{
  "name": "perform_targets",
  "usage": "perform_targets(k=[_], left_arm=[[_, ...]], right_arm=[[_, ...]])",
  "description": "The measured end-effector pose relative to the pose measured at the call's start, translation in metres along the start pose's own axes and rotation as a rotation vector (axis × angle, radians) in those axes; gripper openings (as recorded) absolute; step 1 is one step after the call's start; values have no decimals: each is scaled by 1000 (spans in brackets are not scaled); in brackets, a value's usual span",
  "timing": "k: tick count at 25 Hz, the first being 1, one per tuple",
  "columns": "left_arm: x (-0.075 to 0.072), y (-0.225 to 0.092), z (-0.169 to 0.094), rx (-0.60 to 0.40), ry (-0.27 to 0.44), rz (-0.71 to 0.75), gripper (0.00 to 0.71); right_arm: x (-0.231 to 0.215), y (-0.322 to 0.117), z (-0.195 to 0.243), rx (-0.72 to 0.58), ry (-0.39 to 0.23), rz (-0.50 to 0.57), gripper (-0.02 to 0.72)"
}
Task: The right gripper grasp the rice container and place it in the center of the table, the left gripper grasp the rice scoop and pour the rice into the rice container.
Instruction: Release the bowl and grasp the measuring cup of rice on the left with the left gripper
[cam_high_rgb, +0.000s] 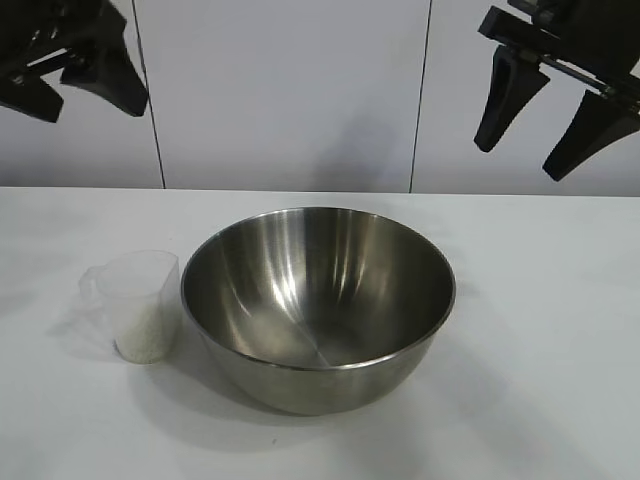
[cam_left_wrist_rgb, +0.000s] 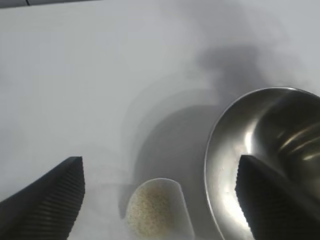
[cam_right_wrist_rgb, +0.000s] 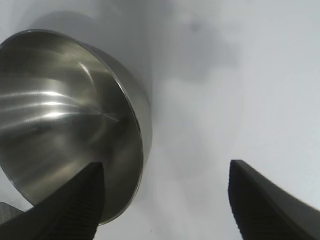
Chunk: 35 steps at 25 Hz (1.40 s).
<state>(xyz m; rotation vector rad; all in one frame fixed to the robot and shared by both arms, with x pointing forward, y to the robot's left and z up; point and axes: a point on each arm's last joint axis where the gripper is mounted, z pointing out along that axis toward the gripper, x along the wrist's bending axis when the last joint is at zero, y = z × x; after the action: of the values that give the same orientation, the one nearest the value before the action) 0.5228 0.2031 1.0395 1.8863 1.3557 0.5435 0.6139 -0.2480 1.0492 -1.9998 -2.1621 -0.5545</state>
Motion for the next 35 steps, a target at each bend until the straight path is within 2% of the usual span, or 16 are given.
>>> perform_targets(k=[4,7,10,14,17,20,22,25,27,32,35], left_arm=[[9,-50,-12,-107,93,28,598],[17,-92,-13,-141,168,19,598],[22,-116,-14,-166,221,26,598],[25,-131,-11,-179,247,-31,598],[24,-137,-8,-242,224,-77,598],[18,-144,-4,-318,141,-44,598],[14,-153,2,-334,93,-17,598],[12,-171,11,-328,68,4,598],[13,-183,17,-292,71,36,598],[14,-213,36,-119,71,164,594],[14,-216,39,-102,70,206,573]], right_arm=[[0,0,0,0,0,-6,484],[0,0,0,0,-1,-9,484],[0,0,0,0,-1,-9,484],[0,0,0,0,-1,-9,484],[0,0,0,0,-1,-9,484],[0,0,0,0,-1,-9,484],[0,0,0,0,-1,-9,484],[0,0,0,-1,-1,-9,484],[0,0,0,-1,-1,-9,484],[0,0,0,-1,-1,-11,484],[0,0,0,-1,-1,-14,484]])
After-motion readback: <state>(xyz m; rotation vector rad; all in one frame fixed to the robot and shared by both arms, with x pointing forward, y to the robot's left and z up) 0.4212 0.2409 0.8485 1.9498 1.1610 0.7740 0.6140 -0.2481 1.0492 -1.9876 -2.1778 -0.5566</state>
